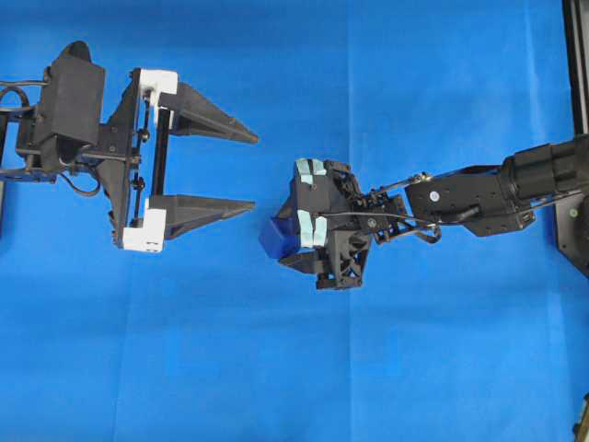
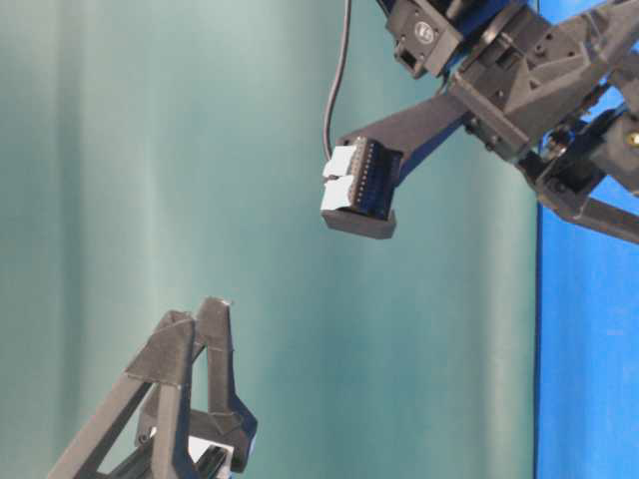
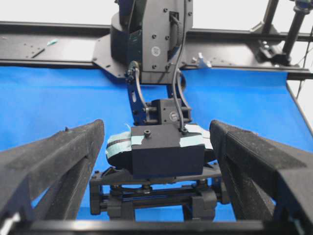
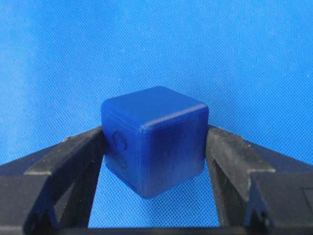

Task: Handover the blue block to the right arm after grasping it with the left arm, then place it in the designated position.
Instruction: 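Lower the cube with the right gripper onto the table center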

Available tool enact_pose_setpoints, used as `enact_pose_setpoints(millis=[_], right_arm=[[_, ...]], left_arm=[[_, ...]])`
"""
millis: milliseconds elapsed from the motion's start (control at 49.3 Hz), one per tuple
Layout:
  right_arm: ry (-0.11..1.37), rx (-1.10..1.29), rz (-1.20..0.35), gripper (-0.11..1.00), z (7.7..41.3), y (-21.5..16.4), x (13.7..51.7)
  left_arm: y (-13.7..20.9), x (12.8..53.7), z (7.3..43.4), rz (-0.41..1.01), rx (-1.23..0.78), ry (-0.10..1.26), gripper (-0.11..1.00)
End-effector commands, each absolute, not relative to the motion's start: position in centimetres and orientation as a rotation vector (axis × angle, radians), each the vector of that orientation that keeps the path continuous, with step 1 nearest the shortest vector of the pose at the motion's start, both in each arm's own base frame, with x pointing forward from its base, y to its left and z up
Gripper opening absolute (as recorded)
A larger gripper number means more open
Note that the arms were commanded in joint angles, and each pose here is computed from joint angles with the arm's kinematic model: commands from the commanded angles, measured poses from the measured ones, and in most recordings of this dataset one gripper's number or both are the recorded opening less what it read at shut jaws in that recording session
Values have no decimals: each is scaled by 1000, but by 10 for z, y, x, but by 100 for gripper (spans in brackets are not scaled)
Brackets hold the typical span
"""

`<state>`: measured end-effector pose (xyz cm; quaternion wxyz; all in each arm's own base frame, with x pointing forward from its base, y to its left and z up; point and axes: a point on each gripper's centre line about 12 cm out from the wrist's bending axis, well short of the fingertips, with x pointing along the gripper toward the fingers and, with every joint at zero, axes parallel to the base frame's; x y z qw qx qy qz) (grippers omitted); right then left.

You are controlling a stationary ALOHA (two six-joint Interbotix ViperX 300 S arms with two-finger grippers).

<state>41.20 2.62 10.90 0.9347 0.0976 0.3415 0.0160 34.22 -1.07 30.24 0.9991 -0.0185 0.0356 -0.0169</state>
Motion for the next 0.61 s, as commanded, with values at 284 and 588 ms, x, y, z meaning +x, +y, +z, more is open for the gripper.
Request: enact_pose_setpoints(millis=[284, 588], right_arm=[[656, 223, 31, 55, 121, 27, 419], [658, 235, 24, 62, 119, 26, 422]], left_arm=[[-10, 343, 311, -32, -39, 44, 93], [-11, 343, 311, -34, -37, 44, 93]])
